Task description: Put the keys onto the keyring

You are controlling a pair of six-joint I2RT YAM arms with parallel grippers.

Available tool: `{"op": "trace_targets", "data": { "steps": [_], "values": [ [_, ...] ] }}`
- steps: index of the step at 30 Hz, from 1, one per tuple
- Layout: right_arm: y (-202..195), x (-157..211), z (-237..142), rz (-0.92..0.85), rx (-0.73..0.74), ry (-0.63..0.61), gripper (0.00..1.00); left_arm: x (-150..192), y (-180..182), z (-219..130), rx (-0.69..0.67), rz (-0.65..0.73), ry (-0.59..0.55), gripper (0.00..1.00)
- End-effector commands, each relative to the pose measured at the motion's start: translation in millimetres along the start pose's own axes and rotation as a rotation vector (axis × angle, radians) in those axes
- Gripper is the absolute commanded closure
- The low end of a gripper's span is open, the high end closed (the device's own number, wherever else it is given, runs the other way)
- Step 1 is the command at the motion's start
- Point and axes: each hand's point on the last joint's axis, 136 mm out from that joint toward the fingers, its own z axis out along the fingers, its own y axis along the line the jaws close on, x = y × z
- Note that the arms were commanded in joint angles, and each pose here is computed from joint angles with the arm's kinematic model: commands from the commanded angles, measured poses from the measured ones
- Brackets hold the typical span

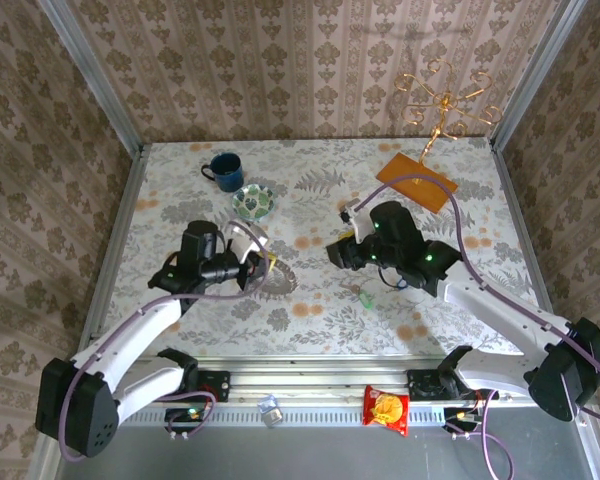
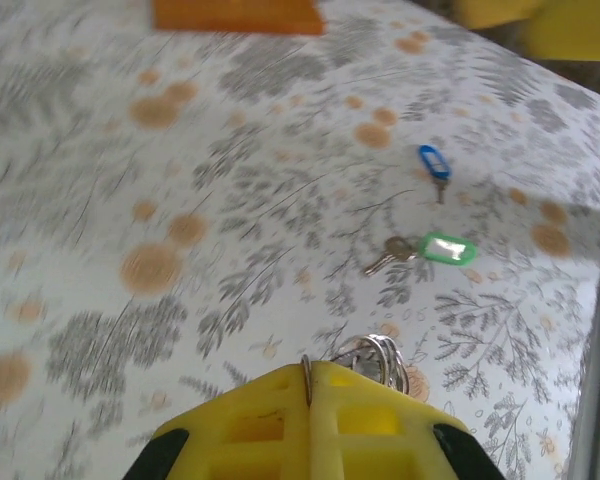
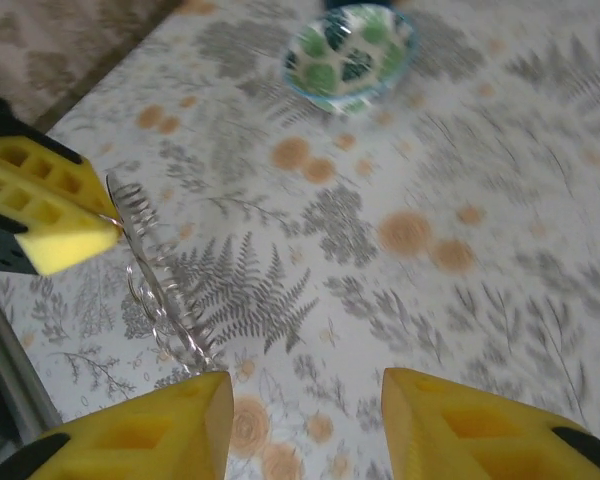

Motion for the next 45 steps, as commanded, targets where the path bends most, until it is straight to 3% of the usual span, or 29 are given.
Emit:
{"op": "trace_targets", "data": {
  "steps": [1,8,14,28,45],
  "values": [
    [33,-27,-3,-0.352,-0.167,-0.184,0.5,-34,-27,-7,0.108,0.334,-0.145,1.0],
    [64,-1,-13,-0.671,-0.346,-0.227,0.52,-43,-53,-13,0.241,0.489,-0.219,1.0],
    [82,27,-10,-0.823,-0.477,-0.225,0.72,-39,-65,-8,0.31,0.562,-0.308,1.0],
    [94,25,5,-0.737,-0.533,-0.27,0.71,-36,-93,-7,0.448,0.621,-0.351,1.0],
    [105,22,10,-0.718,-0.577,-0.302,0.78,-35,-94,1,0.444,0.628,-0.369,1.0]
  ]
}}
